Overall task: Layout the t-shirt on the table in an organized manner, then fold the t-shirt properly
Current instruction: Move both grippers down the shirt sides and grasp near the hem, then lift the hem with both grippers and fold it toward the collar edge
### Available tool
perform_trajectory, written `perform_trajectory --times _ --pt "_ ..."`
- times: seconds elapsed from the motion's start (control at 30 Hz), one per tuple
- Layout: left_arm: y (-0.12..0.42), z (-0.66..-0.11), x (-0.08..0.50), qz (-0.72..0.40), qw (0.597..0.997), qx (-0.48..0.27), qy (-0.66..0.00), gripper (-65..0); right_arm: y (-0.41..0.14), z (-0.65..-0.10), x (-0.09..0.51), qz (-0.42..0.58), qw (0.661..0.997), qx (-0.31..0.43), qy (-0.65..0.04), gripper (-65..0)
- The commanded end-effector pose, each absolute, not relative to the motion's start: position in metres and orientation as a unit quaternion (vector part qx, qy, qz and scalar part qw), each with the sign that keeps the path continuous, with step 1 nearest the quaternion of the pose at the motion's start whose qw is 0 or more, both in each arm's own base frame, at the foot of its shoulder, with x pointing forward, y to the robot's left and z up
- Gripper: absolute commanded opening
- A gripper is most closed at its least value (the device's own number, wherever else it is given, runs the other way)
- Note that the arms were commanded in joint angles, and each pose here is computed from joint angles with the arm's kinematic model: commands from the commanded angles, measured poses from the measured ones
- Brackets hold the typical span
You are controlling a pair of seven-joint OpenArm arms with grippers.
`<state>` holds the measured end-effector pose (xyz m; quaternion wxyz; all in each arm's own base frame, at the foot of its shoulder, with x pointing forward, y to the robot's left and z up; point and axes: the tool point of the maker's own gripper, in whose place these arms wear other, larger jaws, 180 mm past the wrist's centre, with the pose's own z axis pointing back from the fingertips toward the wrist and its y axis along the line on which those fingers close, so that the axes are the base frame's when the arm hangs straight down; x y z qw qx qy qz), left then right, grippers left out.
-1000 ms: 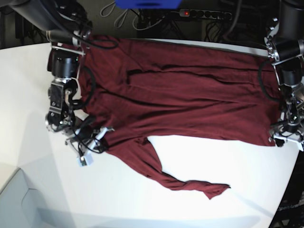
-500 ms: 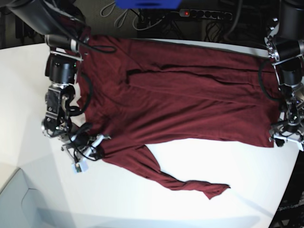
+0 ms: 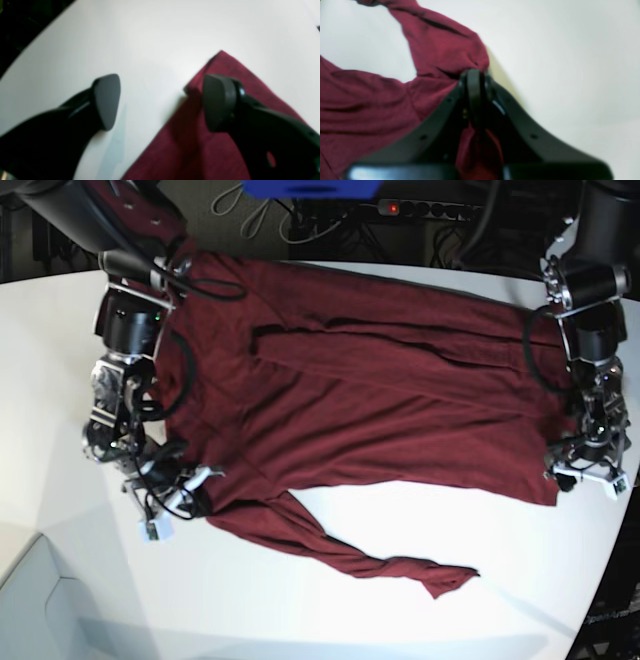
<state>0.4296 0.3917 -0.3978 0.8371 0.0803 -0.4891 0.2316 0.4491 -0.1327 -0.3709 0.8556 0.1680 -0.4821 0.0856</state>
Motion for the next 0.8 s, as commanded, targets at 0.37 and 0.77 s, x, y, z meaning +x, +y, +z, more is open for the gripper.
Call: perform_trajectory --times 0.37,0.77 --pt "0.347 -0.377 0.485 0.098 0.828 0.102 -0.542 -15.5 -0.136 -0.362 0.452 0.084 0.846 0.170 -0.498 -65.0" --pt "0.348 -0.389 0.476 0.095 0.829 0.109 -0.540 -15.9 -0.138 -0.364 0.450 0.085 0.849 0.167 -0.495 -65.0"
